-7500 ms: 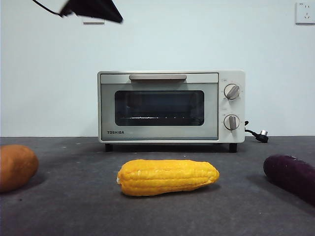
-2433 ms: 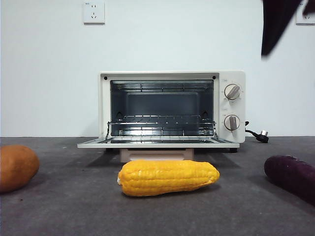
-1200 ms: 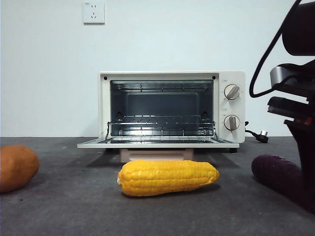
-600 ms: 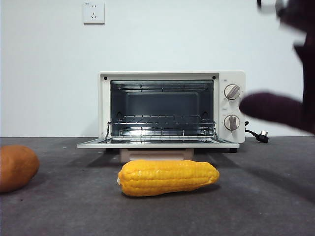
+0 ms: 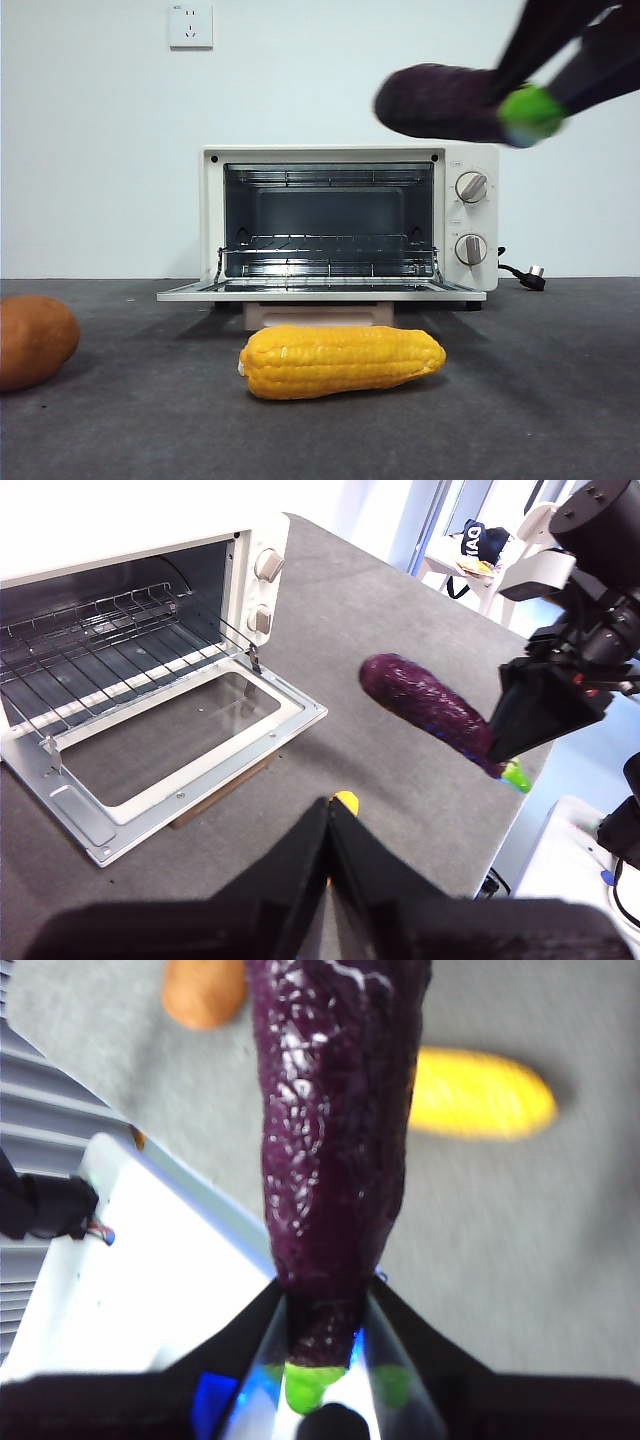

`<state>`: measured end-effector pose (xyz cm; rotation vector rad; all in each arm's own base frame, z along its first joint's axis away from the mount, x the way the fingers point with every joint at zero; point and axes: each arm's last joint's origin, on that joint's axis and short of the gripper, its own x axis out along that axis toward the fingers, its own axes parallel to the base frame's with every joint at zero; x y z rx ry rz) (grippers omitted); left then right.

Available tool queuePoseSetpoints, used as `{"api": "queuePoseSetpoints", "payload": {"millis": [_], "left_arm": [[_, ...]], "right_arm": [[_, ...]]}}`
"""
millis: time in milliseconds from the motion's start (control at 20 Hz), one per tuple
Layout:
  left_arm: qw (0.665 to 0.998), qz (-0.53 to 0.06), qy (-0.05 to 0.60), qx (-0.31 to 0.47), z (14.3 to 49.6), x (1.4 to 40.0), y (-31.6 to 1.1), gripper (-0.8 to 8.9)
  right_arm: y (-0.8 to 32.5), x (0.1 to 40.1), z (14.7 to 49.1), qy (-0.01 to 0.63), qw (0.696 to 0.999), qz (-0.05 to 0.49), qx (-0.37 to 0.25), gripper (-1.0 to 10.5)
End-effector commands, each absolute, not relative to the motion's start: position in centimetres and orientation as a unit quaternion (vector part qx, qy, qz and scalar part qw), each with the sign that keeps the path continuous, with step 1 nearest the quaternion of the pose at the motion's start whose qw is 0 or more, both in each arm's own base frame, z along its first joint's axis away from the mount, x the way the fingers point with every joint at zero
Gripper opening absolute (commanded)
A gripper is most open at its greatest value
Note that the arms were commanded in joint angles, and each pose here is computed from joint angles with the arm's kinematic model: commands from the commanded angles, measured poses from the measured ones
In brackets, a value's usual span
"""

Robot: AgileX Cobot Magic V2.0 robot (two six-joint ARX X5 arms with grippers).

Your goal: Take the eggplant from the table,put the eggplant in the oven

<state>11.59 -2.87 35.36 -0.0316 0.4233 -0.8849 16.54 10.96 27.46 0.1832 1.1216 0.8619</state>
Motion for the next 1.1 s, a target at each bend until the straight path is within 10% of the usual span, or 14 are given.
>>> {"api": "queuePoseSetpoints", "payload": {"millis": [50, 1100], "left_arm": [[0.885, -0.421, 0.198, -0.005, 35.3, 11.7, -2.9, -0.06], [0.877, -0.430, 0.215, -0.006, 35.0, 11.6, -3.1, -0.06]], "right_arm": [[12.2, 18.1, 26.7, 0.509, 0.758, 0.397, 0.098, -0.1], [16.3, 33.7, 24.2, 0.463, 0.779, 0.312, 0.285, -0.1]]}}
